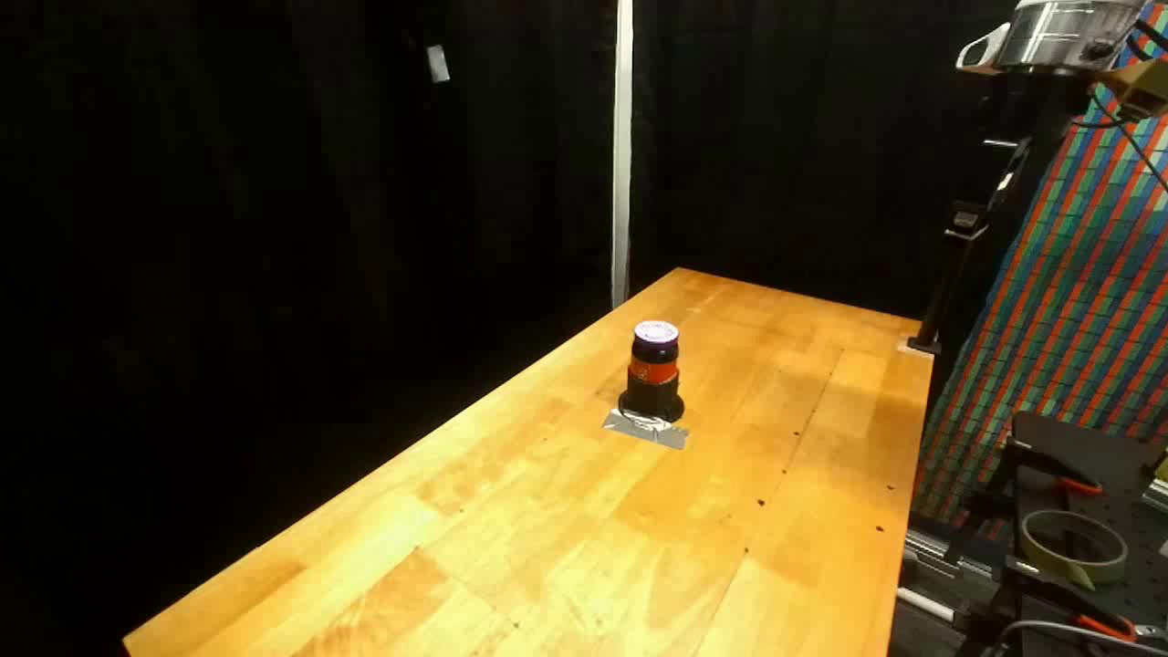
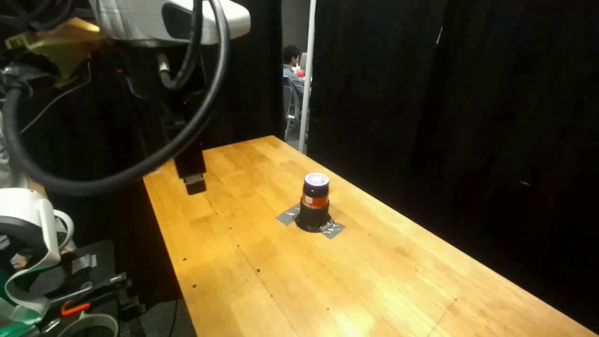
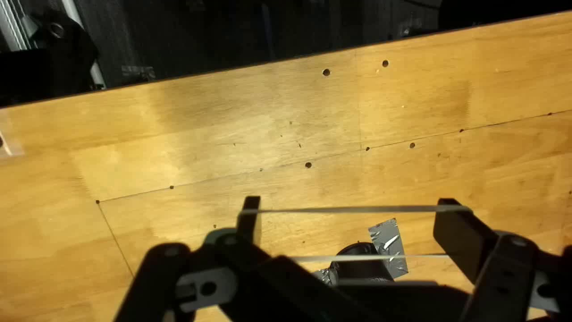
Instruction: Put the elastic around the bottle
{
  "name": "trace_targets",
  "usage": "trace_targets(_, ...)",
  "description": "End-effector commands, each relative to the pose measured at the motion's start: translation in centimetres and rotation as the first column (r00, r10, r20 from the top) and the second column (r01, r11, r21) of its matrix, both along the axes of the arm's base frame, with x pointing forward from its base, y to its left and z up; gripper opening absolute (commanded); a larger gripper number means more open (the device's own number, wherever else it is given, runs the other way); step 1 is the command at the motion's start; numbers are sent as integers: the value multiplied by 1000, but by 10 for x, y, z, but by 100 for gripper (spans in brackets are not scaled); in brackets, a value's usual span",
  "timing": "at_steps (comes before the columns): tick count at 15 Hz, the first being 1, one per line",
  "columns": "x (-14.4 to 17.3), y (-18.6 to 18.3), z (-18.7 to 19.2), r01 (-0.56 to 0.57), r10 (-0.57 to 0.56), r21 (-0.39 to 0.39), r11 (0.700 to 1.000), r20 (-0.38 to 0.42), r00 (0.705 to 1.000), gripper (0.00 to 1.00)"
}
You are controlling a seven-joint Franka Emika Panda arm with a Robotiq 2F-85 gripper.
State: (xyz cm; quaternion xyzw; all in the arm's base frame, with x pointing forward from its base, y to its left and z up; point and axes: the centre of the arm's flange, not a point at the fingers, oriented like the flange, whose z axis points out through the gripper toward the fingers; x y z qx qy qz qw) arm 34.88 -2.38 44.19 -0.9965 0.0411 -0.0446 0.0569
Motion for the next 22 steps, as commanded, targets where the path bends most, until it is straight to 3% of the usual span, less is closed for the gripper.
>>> trace_targets(1, 0, 0, 1, 0, 0, 0, 1000, 3, 1000, 100)
trace_targets(6, 0, 0, 3, 0, 0, 0, 1000, 7, 1000, 100)
trace_targets(7, 11, 9, 10, 3, -3, -42, 999, 8, 1000, 100)
trace_targets(11, 76, 70, 36, -65, 61, -169, 984, -29, 998, 100)
trace_targets(15, 133, 138, 30, -143, 126, -309, 940, -73, 989, 100)
trace_targets(19, 199, 178, -6, -240, 245, -302, 923, -21, 969, 100)
trace_targets(22, 253, 186, -39, -258, 268, -260, 931, 5, 963, 100)
